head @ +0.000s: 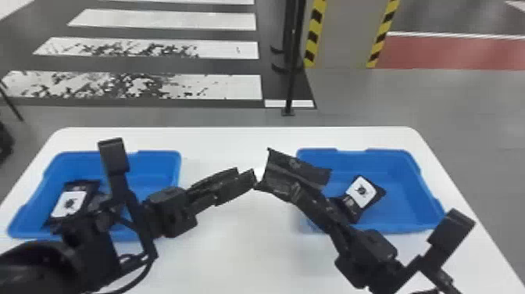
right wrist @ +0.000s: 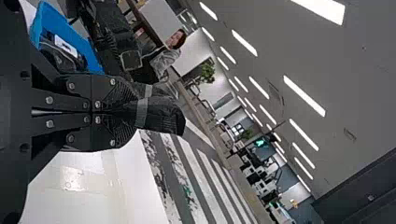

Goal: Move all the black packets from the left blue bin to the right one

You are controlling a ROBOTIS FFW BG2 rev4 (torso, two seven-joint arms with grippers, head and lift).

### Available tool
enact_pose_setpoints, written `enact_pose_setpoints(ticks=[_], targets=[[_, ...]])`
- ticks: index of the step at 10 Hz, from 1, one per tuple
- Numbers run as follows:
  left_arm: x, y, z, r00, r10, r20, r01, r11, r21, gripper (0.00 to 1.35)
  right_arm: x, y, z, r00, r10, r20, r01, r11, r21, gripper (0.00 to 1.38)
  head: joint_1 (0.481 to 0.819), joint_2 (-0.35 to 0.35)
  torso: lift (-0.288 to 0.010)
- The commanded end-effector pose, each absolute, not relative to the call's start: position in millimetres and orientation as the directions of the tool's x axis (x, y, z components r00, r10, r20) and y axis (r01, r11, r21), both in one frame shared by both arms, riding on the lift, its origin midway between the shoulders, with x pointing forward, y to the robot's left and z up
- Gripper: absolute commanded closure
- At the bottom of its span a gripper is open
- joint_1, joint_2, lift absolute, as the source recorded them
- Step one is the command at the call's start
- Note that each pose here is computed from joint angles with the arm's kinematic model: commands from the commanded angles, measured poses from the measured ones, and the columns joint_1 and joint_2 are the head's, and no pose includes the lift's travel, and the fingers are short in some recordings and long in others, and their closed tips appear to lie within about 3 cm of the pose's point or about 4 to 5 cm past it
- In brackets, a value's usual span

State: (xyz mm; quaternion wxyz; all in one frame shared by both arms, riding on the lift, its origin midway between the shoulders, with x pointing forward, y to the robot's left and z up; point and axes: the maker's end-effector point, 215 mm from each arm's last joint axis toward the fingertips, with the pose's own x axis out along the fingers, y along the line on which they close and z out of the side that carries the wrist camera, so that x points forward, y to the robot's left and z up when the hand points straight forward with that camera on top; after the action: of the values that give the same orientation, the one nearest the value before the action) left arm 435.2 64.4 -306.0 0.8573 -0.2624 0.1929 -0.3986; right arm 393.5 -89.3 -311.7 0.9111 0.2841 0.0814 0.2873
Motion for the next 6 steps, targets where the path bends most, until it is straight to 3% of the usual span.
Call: enact_pose_setpoints(ticks=[1, 6], targets=[[433, 75, -301, 0.641, -0.763, -0.086, 0.584, 0.557, -0.59, 0.12, 413, -108, -326, 0.837, 0.547, -0.017, -0.458, 0.717, 0.525, 1.28, 0.695, -0.035, -0.139], [400, 132, -253, 0.826, -0.563, 0.029, 0.512, 0.727, -0.457, 0.15, 494, -265, -376, 0.941, 0.293, -0.171, -0.237, 0.929, 0.284, 1.28, 0.695, -0.121, -0.139]])
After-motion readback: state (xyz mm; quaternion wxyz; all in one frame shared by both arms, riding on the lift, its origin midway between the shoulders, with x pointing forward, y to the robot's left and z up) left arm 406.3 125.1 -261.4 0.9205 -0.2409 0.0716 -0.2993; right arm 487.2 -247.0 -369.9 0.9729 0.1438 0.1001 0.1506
